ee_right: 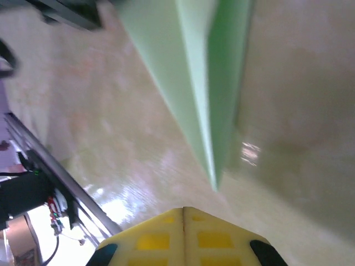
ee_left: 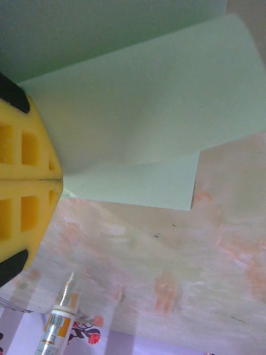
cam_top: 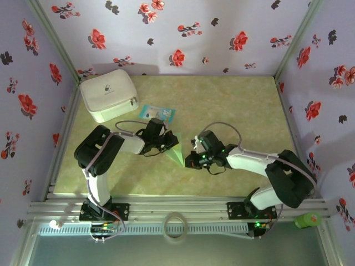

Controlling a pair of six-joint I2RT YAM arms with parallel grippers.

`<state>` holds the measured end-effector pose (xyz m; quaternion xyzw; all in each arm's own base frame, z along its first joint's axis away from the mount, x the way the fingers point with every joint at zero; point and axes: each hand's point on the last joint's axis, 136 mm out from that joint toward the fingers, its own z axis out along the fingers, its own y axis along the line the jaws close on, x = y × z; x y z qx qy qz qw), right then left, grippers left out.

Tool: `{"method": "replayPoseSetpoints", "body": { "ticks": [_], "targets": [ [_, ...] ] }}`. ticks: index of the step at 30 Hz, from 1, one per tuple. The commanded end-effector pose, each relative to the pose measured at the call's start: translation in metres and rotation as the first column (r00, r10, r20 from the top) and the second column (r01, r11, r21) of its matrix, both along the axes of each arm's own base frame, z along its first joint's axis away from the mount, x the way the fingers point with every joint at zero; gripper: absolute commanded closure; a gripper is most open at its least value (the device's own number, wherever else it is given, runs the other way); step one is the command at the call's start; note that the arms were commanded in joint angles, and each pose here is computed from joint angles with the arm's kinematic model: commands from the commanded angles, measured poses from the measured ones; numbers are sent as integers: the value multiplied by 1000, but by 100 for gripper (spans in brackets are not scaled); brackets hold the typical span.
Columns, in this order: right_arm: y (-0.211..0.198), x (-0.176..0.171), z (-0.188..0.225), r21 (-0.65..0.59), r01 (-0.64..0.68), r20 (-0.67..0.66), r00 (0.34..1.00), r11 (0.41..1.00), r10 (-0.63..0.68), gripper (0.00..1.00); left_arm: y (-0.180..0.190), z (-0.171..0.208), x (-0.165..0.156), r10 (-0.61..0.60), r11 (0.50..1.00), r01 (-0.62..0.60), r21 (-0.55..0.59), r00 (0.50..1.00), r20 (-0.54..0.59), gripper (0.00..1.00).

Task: Fold a paper plane with a square sheet of paper (pick it up from the middle)
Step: Fourth fold the wing at the center of the table.

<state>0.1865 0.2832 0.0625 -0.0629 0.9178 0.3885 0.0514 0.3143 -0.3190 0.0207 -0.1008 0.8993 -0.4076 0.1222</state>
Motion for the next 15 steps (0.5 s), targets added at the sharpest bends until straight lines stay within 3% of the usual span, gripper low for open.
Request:
{"method": "replayPoseSetpoints", "body": {
  "ticks": [1,15],
  "targets": [
    [13,22,18,45,36,24,999,998,-37,95,16,-34,-12,24,996,-18,88,998,-65,100],
    [45,60,-10,38,121,-65,991,992,-118,95,16,-36,-13,25,996,-20,82,997,-69,100]
  ]
}}
